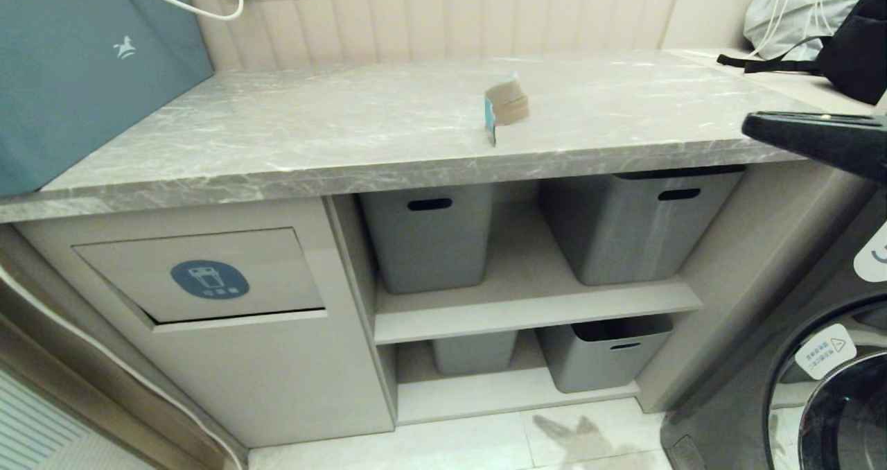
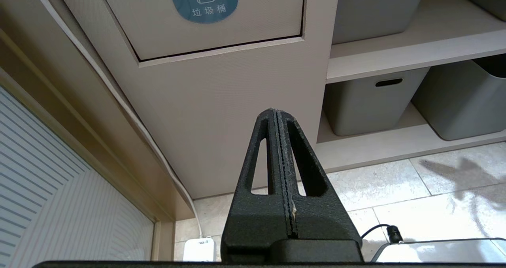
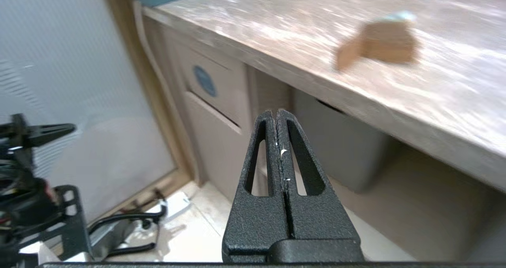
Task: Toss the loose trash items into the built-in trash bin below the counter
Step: Pick up the garbage
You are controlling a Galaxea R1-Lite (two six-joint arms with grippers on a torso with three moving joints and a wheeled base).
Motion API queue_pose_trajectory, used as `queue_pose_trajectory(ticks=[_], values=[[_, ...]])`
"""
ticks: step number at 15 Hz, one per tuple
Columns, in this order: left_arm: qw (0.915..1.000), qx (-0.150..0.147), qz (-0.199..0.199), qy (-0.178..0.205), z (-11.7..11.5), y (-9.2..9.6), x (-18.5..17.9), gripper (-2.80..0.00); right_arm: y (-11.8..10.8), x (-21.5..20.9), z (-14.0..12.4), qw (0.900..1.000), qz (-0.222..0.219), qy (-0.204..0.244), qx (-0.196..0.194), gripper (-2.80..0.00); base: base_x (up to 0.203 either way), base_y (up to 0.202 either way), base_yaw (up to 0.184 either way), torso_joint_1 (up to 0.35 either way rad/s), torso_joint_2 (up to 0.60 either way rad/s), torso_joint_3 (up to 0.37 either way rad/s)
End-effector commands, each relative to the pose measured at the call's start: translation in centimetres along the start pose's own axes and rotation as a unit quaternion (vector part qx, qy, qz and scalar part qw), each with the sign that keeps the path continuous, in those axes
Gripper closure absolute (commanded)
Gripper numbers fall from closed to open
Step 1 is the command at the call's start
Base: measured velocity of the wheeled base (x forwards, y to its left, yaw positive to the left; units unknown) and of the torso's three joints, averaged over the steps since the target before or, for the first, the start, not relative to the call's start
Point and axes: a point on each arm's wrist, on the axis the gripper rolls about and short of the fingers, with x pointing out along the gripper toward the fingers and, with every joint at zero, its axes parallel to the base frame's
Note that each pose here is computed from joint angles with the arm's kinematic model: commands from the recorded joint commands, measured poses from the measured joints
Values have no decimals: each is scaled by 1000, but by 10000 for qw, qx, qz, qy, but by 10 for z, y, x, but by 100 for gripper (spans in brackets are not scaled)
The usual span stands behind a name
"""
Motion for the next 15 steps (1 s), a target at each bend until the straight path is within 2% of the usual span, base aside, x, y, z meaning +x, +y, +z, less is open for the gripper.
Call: queue_pose_trajectory(ticks=[1, 4, 8, 15], values=[[10000, 4, 3, 8, 0, 0, 0, 0, -15, 44, -19, 9992, 303, 223, 151, 0, 0, 0, 0, 0, 0, 0], [10000, 4, -5, 7, 0, 0, 0, 0, -32, 84, -41, 9993, 333, 164, 64, 0, 0, 0, 0, 0, 0, 0], [10000, 4, 3, 8, 0, 0, 0, 0, -46, 118, -43, 10000, 82, 16, -52, 0, 0, 0, 0, 0, 0, 0], [10000, -4, 3, 8, 0, 0, 0, 0, -40, 156, -39, 9995, 277, -139, -97, 0, 0, 0, 0, 0, 0, 0]])
